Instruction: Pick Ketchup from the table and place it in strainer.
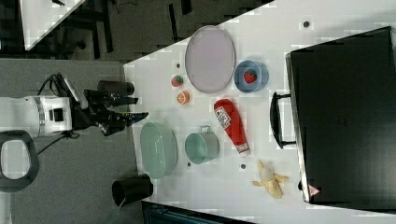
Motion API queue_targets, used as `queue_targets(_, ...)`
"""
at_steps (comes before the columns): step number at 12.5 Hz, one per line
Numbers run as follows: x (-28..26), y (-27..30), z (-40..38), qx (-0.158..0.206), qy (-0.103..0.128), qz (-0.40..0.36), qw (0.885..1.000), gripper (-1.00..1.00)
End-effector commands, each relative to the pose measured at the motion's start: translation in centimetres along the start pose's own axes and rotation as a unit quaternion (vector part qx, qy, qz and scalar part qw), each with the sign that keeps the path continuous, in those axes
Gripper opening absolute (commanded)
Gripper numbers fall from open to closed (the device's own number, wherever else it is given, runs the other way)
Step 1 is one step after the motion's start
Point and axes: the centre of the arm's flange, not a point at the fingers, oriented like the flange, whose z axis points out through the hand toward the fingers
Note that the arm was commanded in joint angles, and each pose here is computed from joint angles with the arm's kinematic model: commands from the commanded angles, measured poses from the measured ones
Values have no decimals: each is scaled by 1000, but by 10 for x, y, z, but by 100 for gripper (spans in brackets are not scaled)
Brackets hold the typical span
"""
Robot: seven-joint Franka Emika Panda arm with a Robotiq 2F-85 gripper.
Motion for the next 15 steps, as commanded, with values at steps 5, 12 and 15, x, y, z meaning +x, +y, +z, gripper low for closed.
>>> queue_targets(5, -12, 47, -35, -11, -31, 5, 999, 100)
queue_targets(12, 3, 22, 76, -8, -53, -328, 943, 100)
queue_targets(15, 2, 13, 125, 6, -34, -482, 875, 100)
